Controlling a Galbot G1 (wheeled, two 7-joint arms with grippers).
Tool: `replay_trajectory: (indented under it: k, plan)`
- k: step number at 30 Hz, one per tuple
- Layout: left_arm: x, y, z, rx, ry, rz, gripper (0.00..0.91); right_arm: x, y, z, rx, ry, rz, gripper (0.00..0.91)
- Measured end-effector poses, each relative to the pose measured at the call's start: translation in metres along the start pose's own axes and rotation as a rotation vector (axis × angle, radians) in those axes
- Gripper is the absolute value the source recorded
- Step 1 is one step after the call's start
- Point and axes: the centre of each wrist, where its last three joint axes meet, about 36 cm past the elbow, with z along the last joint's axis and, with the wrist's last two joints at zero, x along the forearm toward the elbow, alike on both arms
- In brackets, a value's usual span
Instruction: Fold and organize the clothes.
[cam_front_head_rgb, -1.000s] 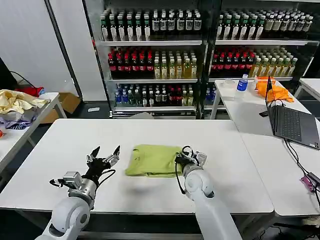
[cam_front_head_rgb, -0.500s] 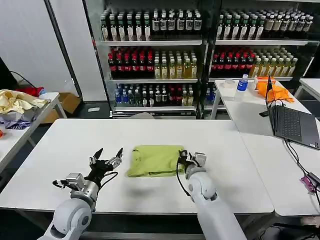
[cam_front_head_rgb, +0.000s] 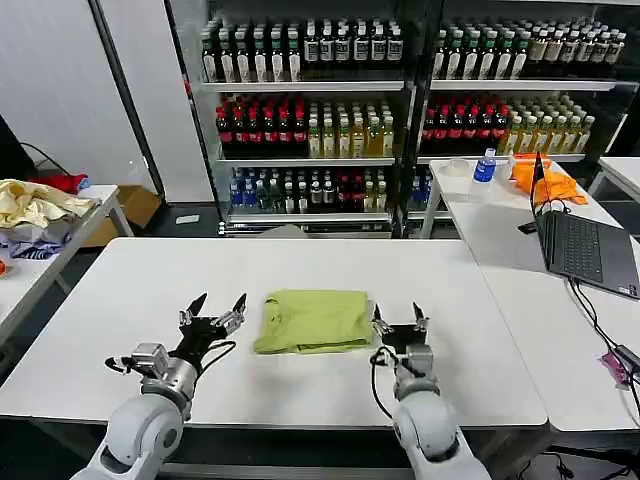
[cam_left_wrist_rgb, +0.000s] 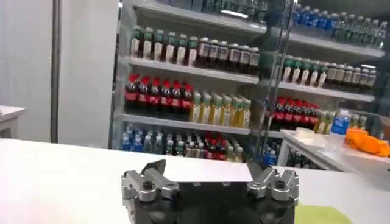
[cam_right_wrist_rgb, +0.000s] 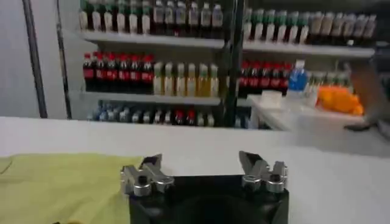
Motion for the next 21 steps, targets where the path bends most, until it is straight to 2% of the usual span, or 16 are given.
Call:
replay_trajectory:
  k: [7,21]
  plan:
    - [0.001,0.001,-0.003,-0.008,-0.006,0.004,0.907,0.034,-0.007,-0.002,0.035,-0.084,0.022,0.907]
    - [0.006,0.0,-0.01,-0.025,-0.017,0.016,0.907,0.089,-0.027,-0.014,0.043,-0.171,0.063,0.907]
